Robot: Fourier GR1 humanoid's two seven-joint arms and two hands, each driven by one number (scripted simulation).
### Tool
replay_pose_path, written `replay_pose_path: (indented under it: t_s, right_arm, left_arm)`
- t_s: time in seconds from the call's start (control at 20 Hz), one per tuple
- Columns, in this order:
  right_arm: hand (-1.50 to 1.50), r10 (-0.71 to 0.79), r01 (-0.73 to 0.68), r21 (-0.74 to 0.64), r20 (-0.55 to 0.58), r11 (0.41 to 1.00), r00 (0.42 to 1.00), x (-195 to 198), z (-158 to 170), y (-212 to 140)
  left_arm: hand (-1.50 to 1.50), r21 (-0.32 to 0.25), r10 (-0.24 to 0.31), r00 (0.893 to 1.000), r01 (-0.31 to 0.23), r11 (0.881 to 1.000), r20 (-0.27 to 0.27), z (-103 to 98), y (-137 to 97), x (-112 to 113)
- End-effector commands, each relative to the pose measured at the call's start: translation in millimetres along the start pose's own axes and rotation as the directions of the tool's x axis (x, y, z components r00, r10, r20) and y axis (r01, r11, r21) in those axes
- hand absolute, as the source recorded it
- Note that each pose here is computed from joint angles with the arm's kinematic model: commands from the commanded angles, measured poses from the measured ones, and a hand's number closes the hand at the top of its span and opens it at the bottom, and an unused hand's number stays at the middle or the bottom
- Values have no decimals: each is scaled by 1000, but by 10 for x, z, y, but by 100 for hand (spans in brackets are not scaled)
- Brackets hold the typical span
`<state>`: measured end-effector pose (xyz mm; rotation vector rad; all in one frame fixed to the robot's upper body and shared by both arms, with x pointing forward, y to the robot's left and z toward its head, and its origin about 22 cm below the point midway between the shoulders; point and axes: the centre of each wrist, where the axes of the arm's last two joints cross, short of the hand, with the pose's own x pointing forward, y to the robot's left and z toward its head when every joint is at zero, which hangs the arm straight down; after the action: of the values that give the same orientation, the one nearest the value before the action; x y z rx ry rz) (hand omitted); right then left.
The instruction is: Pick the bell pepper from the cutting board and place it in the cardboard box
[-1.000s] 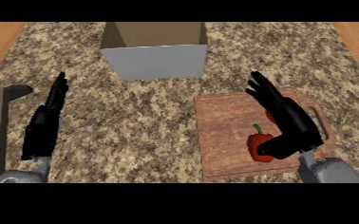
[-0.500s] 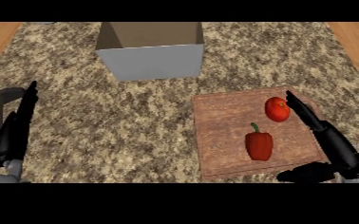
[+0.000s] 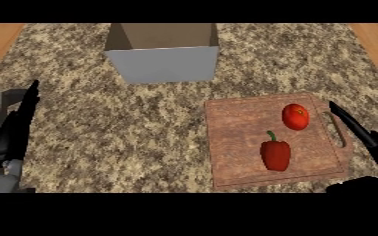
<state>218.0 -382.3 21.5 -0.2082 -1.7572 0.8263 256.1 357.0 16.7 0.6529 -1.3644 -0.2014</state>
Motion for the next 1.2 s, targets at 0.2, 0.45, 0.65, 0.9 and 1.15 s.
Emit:
replay_pose_path:
  t_s: [0.2,0.45,0.65,0.9,1.15]
  right_arm:
    - [-150,314,-275,301,-87,913,946,407,-336,-382]
    - [-150,449,-334,478,-147,813,881,518,-663,-376]
    - [-150,445,-308,545,-135,780,885,744,-1003,-98]
    - [-150,492,-320,580,-165,749,855,848,-1073,100]
    - [-150,515,-338,594,-152,730,844,741,-1138,448]
  left_arm:
    - [0,-33,-3,1000,4,999,13,66,-20,-12]
    - [0,-29,-2,1000,3,1000,25,-121,-23,193]
    - [0,-21,-22,1000,22,1000,2,-75,-214,43]
    - [0,-13,-14,1000,14,1000,-8,-83,38,1]
    - [0,-10,0,1000,0,1000,-9,-240,262,-28]
